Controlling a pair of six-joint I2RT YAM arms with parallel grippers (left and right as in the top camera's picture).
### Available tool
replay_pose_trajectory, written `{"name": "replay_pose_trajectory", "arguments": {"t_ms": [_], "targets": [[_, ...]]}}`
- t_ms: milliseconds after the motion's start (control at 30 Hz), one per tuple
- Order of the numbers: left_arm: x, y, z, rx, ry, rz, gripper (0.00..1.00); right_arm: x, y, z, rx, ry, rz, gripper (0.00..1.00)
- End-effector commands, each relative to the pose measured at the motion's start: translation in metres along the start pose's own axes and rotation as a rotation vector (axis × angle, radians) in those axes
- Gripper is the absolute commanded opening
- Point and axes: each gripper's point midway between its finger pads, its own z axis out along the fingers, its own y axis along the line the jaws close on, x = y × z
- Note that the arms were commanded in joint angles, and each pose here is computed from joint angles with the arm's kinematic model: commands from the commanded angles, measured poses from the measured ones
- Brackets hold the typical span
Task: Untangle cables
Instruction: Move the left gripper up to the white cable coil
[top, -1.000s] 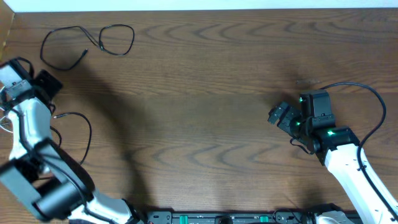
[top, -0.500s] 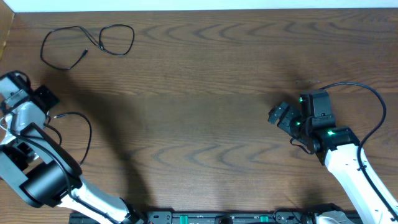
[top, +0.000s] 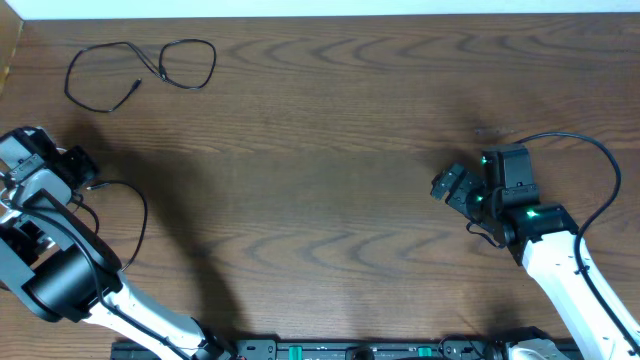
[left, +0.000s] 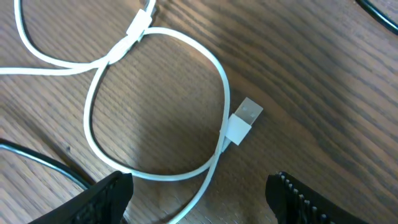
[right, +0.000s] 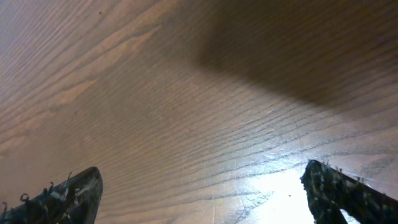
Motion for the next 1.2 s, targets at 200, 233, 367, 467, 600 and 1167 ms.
{"name": "replay_pose_trajectory", "arguments": {"t_ms": [200, 233, 367, 467, 600, 1167], "targets": [[0.017, 0.0, 0.019, 0.017, 0.046, 0.052, 0.69, -0.003, -0.001, -0.001, 0.006, -0.012, -0.013, 0.99], [0.018, 0.0, 0.021, 0.017, 0.05, 0.052, 0.66, -0.003, -0.001, -0.001, 0.007, -0.012, -0.013, 0.99], [0.026, 0.0, 0.027, 0.022, 0.07, 0.05, 0.41, -0.003, -0.001, -0.001, 0.006, -0.012, -0.013, 0.99], [0.027, -0.011, 0.032, 0.086, 0.06, 0.048, 0.28, -0.003, -0.001, -0.001, 0.006, -0.012, -0.013, 0.99], [0.016, -0.02, 0.032, 0.133, 0.016, 0.001, 0.08, -0.003, -0.001, -0.001, 0.006, -0.013, -0.013, 0.99], [-0.089, -0.066, -0.008, 0.421, -0.217, -0.226, 0.08, -0.003, -0.001, -0.001, 0.006, -0.013, -0.013, 0.99]]}}
